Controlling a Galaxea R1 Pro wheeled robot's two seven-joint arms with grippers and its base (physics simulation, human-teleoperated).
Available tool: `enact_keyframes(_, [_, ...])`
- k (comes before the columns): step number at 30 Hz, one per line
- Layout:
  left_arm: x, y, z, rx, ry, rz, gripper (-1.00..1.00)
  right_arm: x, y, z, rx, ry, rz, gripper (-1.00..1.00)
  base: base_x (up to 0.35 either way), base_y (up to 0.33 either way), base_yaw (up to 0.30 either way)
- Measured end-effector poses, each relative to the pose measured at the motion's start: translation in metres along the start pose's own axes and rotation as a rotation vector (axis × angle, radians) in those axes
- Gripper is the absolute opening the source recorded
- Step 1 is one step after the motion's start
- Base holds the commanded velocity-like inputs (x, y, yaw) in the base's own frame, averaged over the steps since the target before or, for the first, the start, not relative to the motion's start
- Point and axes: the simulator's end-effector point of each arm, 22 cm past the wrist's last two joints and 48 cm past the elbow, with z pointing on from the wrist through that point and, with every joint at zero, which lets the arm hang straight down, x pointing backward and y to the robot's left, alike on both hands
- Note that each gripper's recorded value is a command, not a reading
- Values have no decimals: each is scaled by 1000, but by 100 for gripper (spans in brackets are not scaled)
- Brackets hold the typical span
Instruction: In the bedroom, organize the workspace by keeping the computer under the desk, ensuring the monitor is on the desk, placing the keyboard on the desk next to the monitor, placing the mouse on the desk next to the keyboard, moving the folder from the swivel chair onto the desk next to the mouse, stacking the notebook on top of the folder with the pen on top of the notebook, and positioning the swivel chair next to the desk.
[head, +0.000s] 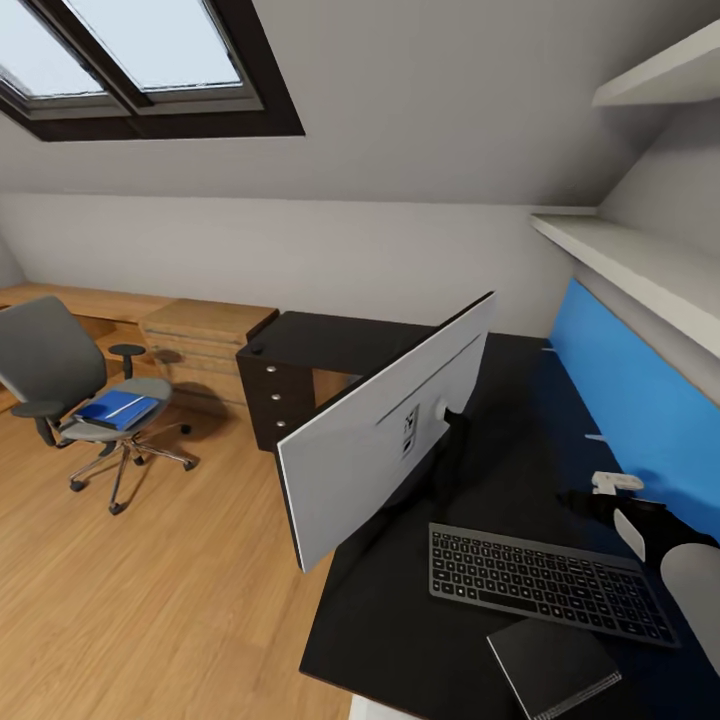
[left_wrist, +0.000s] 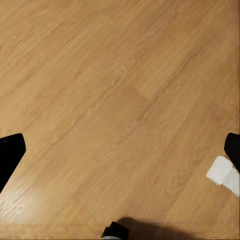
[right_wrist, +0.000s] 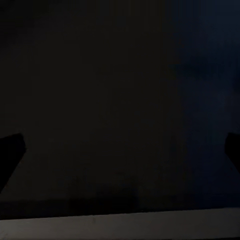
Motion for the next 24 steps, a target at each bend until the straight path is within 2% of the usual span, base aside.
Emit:
enact_keyframes(2, [-10,-2,5,3,168,-42,100,1,-1,2,2,0,0,100,0,0,0])
enact_keyframes(3, [-22,-2,3,6,223,-65,100,1,-2,2,3,1,0,100,0,0,0])
enact_keyframes(5, [-38,-7,-2,22,274,-83,100,2,-3,4,5,0,0,100,0,0,0])
enact_keyframes(10, [-48,-13,-6,39,317,-93,100,4,-3,8,6,0,0,100,0,0,0])
enact_keyframes(15, [-11,-14,-5,28,399,-114,100,7,-2,13,6,0,0,100,0,0,0])
enact_keyframes(24, [15,0,9,-16,360,-128,100,10,-1,19,5,-2,5,100,0,0,0])
